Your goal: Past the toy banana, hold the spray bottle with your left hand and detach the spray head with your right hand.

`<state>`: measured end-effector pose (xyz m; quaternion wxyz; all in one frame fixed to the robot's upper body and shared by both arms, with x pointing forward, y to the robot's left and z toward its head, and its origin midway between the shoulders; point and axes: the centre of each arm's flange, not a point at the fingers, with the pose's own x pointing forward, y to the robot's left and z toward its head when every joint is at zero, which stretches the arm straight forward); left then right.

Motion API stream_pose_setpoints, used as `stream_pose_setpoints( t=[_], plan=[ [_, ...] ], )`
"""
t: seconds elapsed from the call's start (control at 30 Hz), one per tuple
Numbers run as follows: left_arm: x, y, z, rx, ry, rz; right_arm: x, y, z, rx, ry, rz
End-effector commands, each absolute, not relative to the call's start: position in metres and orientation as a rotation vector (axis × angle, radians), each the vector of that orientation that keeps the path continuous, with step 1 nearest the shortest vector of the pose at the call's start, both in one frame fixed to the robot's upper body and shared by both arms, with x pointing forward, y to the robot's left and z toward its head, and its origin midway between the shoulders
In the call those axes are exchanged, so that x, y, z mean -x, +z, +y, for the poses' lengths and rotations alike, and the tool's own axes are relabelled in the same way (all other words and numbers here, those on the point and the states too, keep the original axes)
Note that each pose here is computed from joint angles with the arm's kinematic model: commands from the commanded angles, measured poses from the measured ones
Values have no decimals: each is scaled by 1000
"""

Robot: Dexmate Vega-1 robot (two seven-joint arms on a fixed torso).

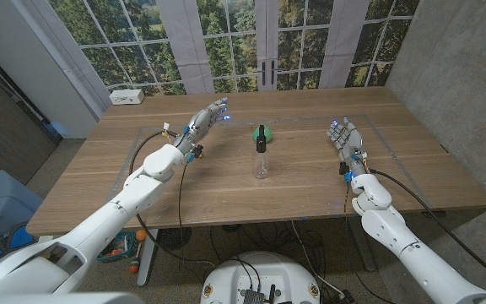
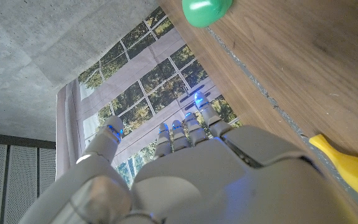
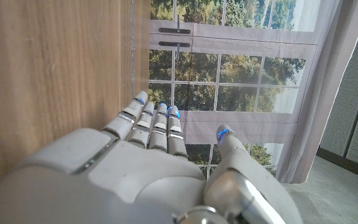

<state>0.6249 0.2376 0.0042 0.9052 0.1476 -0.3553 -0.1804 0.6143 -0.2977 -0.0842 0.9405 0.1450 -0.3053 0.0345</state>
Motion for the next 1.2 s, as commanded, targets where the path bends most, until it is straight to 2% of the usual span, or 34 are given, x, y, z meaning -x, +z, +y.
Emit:
stream_pose_setpoints(
  t=[0.03, 1.2],
  plan=[
    [-612, -9, 244, -338, -378, -726, -608, -83, -293, -285, 57, -631],
    [-616, -59, 244, -313, -494, -605, -609, -74, -270, -258, 49, -634]
  ],
)
